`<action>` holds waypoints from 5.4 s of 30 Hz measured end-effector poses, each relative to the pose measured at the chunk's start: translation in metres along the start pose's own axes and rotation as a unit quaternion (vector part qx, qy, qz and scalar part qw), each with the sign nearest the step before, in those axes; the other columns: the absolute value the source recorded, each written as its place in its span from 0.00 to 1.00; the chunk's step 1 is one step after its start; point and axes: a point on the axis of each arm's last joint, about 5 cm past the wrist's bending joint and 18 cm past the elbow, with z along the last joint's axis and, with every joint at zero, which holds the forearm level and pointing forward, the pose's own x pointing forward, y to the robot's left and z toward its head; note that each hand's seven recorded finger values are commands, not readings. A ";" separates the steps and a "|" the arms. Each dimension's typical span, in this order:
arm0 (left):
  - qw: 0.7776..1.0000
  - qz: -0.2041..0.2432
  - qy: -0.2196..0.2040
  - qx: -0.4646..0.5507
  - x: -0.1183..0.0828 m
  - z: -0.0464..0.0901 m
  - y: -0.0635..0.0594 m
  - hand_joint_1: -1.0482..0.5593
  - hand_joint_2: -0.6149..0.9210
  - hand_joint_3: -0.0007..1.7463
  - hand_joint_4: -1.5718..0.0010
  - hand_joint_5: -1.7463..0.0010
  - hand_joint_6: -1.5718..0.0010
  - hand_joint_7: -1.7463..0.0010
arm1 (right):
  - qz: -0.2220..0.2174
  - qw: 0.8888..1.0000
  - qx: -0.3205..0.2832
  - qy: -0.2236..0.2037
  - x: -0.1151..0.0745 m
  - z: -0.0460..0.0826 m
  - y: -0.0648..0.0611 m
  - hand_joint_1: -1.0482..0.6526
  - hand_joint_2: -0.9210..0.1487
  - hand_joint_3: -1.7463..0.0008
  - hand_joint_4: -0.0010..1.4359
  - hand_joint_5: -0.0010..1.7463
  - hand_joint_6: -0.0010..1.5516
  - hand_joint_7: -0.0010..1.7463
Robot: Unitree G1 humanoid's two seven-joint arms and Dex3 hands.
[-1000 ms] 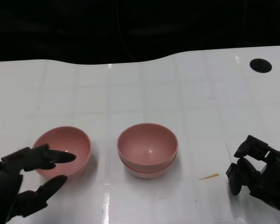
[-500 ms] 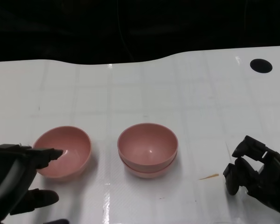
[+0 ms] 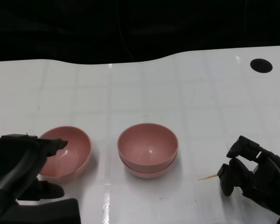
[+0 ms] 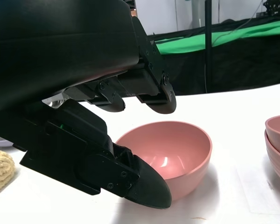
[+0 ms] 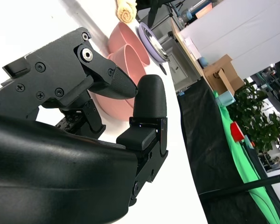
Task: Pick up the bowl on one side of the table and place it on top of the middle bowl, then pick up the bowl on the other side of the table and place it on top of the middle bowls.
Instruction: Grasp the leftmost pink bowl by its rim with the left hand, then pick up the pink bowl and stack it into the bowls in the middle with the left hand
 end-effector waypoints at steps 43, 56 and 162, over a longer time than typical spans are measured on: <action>0.995 -0.076 0.017 -0.060 0.039 -0.003 -0.065 0.11 1.00 0.01 0.61 1.00 0.55 1.00 | 0.016 1.000 0.007 0.024 0.008 -0.006 0.009 0.50 0.34 0.33 0.63 1.00 0.45 0.95; 0.995 -0.072 0.016 -0.071 0.042 -0.005 -0.071 0.18 1.00 0.01 0.59 0.99 0.52 0.99 | 0.017 1.000 0.007 0.026 0.009 -0.006 0.010 0.50 0.36 0.32 0.63 1.00 0.45 0.95; 0.982 0.055 -0.116 -0.136 0.043 0.017 -0.013 0.67 0.75 0.50 0.53 0.00 0.59 0.00 | 0.027 0.999 -0.005 0.031 0.006 -0.007 0.010 0.50 0.38 0.30 0.65 1.00 0.47 0.93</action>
